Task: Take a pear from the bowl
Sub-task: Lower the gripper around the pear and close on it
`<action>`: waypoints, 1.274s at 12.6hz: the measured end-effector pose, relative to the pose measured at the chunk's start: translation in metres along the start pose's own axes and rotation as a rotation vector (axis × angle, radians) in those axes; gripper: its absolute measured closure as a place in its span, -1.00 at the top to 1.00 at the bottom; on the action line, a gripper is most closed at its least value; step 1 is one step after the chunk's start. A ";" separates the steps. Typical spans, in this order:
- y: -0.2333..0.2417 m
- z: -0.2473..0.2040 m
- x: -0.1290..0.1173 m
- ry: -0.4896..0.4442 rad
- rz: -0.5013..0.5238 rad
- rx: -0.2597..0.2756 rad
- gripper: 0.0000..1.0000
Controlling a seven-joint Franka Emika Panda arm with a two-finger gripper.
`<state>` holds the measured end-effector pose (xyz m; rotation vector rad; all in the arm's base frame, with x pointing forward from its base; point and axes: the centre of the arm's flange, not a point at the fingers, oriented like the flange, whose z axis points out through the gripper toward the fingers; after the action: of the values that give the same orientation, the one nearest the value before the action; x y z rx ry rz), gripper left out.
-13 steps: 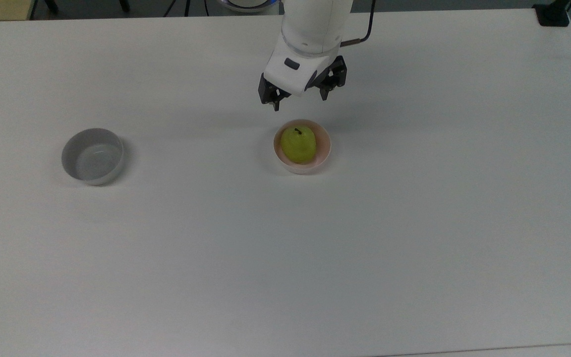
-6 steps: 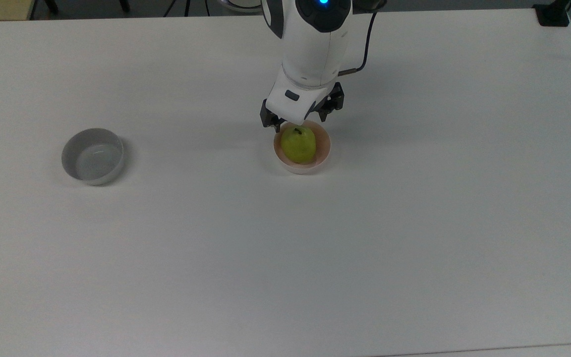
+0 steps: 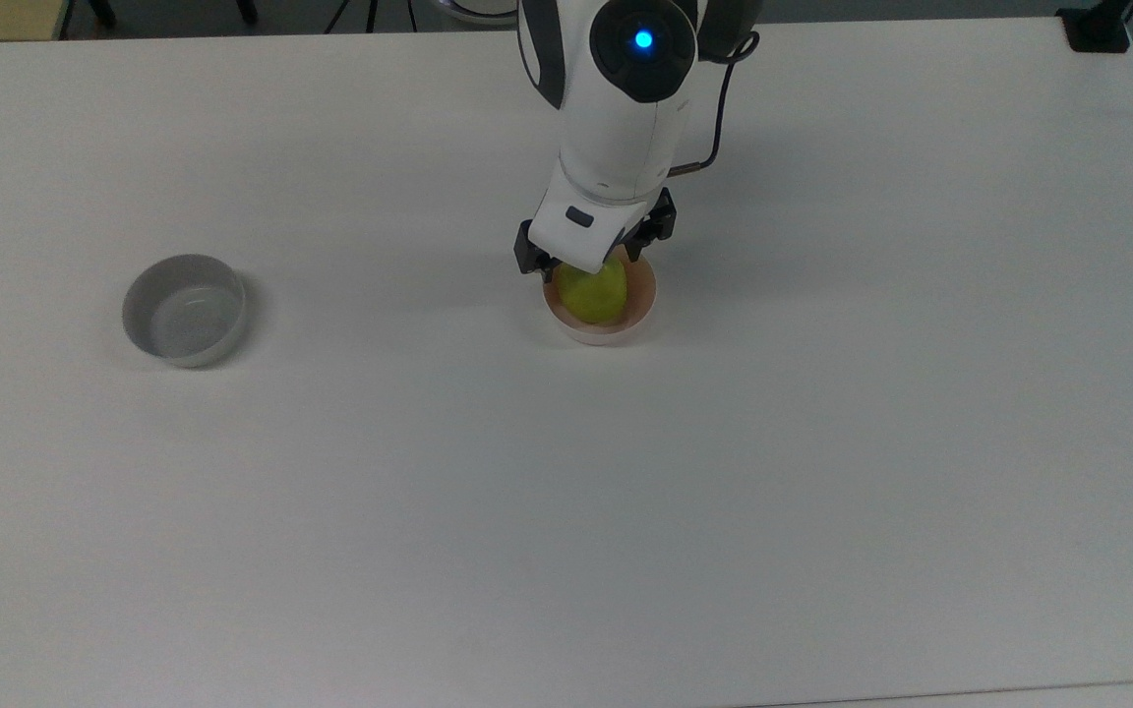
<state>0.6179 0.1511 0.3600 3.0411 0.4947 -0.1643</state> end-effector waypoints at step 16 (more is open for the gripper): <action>-0.009 0.014 0.005 -0.010 -0.003 -0.041 0.34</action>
<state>0.6183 0.1606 0.3449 2.9982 0.4961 -0.1668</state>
